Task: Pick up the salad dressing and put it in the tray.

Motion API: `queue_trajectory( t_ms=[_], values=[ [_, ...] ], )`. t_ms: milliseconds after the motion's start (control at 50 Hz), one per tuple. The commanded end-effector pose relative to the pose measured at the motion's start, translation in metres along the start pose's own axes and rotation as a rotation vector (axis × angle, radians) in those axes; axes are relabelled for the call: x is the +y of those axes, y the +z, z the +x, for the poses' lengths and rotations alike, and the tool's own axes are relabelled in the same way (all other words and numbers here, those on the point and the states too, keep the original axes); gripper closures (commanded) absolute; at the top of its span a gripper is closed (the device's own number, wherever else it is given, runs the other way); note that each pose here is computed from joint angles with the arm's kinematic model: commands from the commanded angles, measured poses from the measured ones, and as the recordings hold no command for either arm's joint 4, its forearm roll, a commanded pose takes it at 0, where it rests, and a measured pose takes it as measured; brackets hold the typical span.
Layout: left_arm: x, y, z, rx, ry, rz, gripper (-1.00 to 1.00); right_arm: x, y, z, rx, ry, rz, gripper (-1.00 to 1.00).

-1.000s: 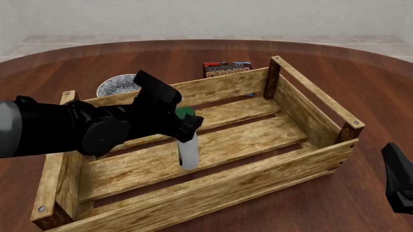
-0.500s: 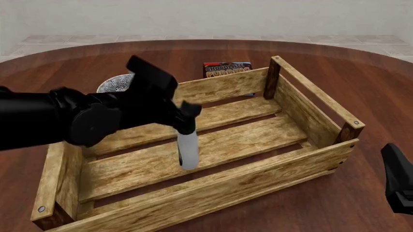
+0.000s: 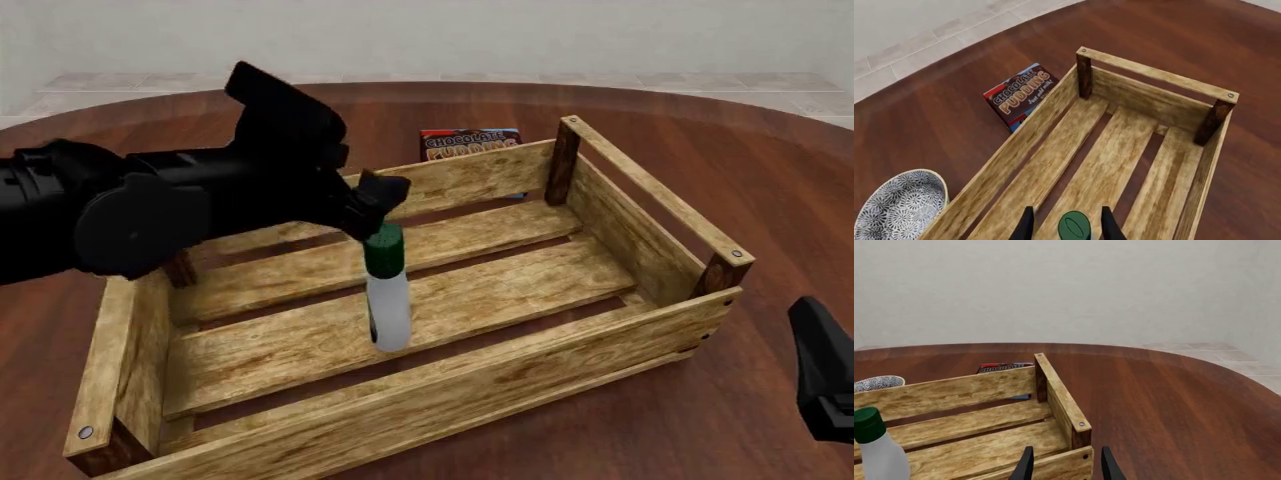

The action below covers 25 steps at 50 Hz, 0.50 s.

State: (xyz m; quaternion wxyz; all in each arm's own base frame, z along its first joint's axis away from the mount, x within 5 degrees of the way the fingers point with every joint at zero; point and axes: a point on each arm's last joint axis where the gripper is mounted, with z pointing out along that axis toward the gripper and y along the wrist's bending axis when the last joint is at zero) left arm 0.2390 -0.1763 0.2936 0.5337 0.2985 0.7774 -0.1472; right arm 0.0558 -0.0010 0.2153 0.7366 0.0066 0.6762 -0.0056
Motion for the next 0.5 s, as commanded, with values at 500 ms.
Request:
queue_trajectory(
  t_ms=[500],
  values=[
    [0.003,-0.049,-0.022,-0.077,0.023,-0.010,-1.00,0.000,0.000,0.000,0.000,0.004,-0.002,-1.00]
  ],
)
